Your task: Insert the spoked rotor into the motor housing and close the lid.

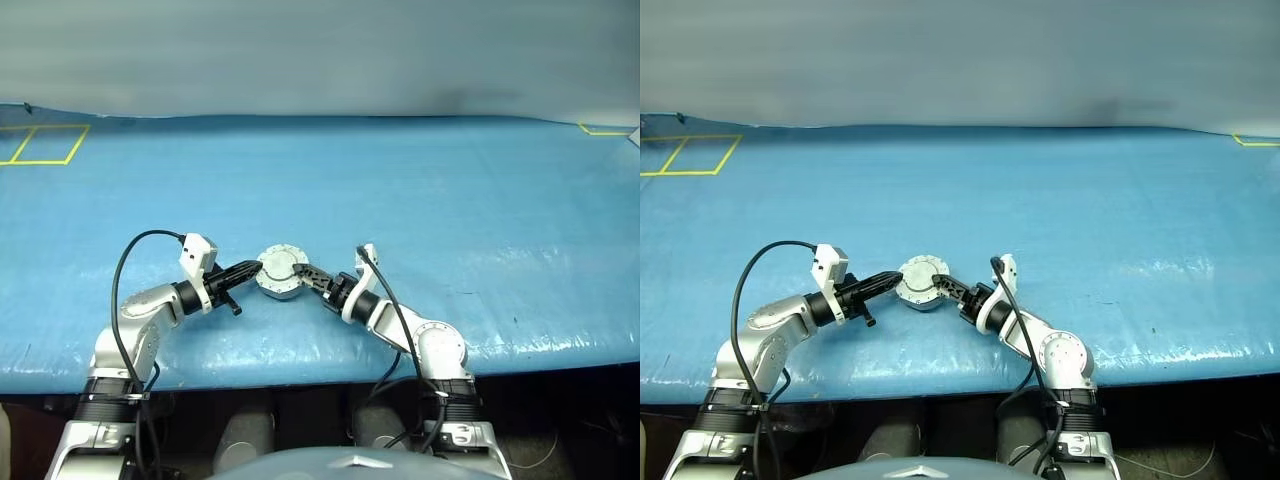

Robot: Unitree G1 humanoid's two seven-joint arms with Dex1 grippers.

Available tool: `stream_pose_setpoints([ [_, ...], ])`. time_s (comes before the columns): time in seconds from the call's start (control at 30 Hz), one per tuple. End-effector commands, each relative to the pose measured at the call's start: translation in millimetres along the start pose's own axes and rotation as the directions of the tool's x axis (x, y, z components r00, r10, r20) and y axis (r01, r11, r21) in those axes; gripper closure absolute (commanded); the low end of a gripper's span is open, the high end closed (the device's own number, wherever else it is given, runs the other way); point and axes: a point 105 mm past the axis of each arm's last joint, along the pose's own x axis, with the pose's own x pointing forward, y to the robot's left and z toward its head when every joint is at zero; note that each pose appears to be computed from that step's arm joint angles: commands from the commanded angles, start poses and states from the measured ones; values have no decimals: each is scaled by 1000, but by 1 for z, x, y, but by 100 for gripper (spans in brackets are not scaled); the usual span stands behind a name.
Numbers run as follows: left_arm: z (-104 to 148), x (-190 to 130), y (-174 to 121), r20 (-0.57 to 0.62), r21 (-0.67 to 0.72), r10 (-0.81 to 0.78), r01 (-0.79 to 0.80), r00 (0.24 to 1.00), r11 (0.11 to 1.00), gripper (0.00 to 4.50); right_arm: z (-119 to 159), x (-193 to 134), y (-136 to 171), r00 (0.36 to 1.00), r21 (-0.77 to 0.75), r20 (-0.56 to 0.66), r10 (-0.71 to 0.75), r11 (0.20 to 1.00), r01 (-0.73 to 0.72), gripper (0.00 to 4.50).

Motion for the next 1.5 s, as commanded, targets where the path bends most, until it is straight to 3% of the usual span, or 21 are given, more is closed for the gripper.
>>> stream_pose_setpoints([
  [0.03, 1, 1, -2, -1, 18, -2, 2, 1000, 1000, 450, -6, 12, 23, 995, 46, 14, 95, 994, -95, 168],
  [0.17, 1, 2, -2, -3, 19, -2, 2, 1000, 1000, 450, -6, 12, 23, 995, 48, 17, 98, 994, -98, 268],
  [1.2, 9, 2, 2, 45, 22, 27, -28, 999, 999, 450, 3, 9, 4, 998, 116, 69, -9, 993, 1, 277],
  [1.37, 9, 2, 2, 46, 25, 29, -30, 998, 999, 450, 11, 8, 9, 992, 221, 124, 30, 974, -57, 277],
  [1.5, 9, 2, 2, 47, 26, 31, -32, 998, 999, 450, 8, 8, 11, 995, 178, 97, 35, 983, -51, 277],
])
